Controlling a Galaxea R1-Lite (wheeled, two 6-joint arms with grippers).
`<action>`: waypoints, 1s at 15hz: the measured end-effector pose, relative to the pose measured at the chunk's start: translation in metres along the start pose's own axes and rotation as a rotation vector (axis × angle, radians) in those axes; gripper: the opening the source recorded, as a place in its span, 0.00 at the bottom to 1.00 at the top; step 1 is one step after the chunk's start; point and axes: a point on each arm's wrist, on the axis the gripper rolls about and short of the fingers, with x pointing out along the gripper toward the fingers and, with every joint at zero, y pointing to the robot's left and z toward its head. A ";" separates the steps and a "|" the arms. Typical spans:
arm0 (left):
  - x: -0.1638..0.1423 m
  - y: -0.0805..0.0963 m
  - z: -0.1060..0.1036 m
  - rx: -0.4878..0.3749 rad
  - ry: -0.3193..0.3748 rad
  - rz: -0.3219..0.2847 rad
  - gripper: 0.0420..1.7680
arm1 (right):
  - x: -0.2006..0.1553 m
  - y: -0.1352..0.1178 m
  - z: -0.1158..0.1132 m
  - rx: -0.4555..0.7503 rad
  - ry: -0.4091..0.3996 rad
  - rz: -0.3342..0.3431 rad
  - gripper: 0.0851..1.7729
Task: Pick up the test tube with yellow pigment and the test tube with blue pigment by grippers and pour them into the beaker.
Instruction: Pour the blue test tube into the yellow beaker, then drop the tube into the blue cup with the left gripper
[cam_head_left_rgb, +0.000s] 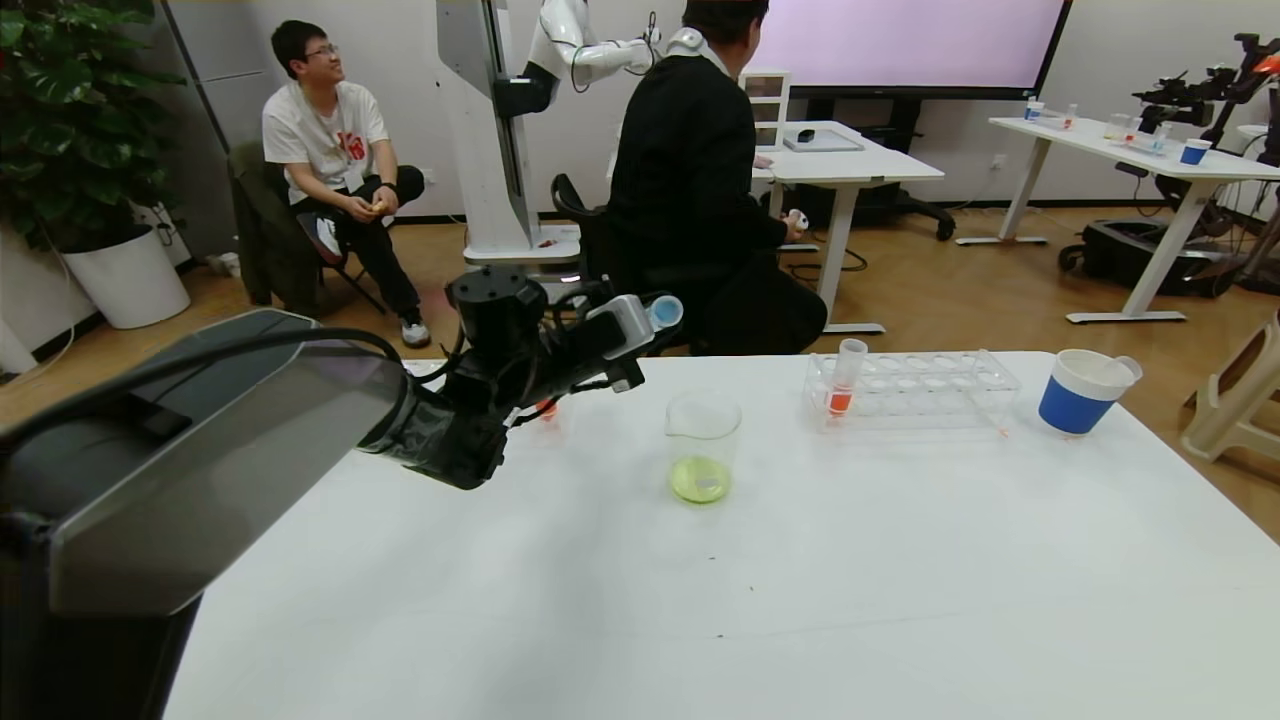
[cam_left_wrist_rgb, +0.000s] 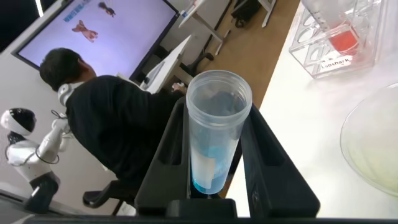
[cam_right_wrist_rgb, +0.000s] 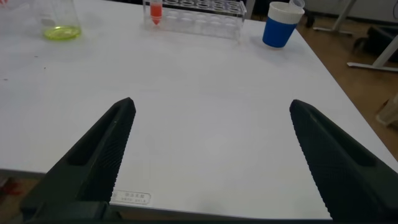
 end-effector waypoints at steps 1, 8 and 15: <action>0.002 -0.003 -0.002 0.030 -0.015 -0.012 0.26 | 0.000 0.000 0.000 0.000 0.000 0.000 0.97; 0.004 -0.010 -0.009 0.258 -0.121 -0.091 0.26 | 0.000 0.000 0.000 0.000 0.000 0.000 0.97; 0.006 -0.018 -0.010 0.431 -0.188 -0.122 0.26 | 0.000 0.000 0.000 0.000 0.000 0.000 0.97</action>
